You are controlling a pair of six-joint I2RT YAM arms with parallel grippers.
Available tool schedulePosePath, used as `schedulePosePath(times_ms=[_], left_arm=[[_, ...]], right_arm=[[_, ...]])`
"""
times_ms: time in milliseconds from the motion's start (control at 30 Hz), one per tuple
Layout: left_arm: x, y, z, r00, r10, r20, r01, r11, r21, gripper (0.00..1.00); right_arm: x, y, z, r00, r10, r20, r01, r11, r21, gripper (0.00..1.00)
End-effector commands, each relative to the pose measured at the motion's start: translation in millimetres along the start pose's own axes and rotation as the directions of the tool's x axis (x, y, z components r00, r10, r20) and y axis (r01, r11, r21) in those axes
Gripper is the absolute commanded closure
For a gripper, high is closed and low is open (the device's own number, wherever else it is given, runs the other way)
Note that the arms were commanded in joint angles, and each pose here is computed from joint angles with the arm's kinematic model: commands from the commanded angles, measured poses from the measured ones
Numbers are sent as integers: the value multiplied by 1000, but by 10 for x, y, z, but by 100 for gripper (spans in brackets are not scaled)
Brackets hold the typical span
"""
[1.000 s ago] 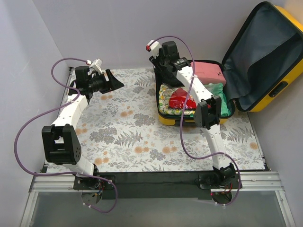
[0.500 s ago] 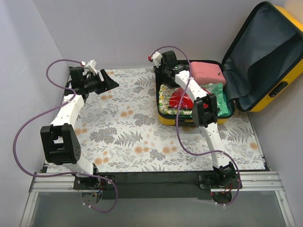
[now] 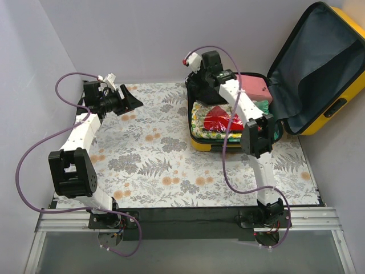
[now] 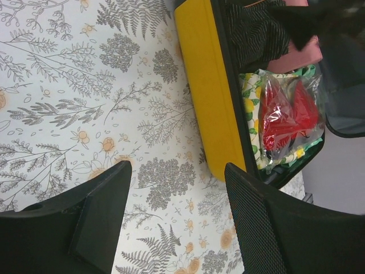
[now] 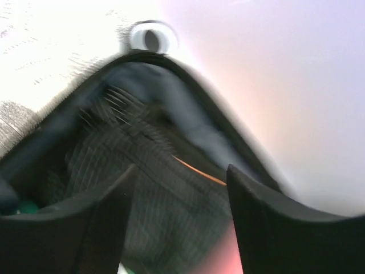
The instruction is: Pack the luggage
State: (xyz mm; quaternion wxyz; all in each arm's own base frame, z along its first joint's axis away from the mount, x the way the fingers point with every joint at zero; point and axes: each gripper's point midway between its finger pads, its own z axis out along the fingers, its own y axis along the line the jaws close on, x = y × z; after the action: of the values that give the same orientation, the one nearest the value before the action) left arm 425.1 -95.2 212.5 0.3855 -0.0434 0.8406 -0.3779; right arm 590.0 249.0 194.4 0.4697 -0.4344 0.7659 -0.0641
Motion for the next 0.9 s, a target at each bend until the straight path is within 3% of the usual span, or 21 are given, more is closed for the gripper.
schedulePosePath(times_ms=[0, 33, 133, 333, 433, 667, 867], left_arm=[[-235, -349, -215, 997, 54, 60, -58, 996, 66, 35], [-245, -385, -239, 996, 57, 64, -62, 995, 72, 35], [-275, -503, -327, 994, 77, 76, -84, 992, 91, 34], [-193, -668, -472, 995, 67, 79, -77, 989, 129, 34], [-112, -702, -506, 997, 43, 65, -52, 988, 146, 34], [-13, -755, -546, 999, 10, 54, -19, 984, 177, 34], [40, -787, -583, 999, -8, 52, -2, 982, 188, 34]], right_arm=[[-772, -967, -1285, 981, -123, 150, 75, 953, 293, 22], [-804, -1087, -1597, 979, -137, 153, 79, 939, 336, 15], [-808, -1442, -2289, 974, -211, 86, 142, 857, 496, 11], [-424, -2034, -3353, 950, -247, -191, 309, 658, 687, 10], [-268, -2293, -3773, 938, -220, -269, 348, 583, 734, 9], [193, -2859, -4377, 875, -157, -458, 477, 440, 761, 10], [471, -3034, -4416, 854, -126, -505, 505, 433, 746, 13]])
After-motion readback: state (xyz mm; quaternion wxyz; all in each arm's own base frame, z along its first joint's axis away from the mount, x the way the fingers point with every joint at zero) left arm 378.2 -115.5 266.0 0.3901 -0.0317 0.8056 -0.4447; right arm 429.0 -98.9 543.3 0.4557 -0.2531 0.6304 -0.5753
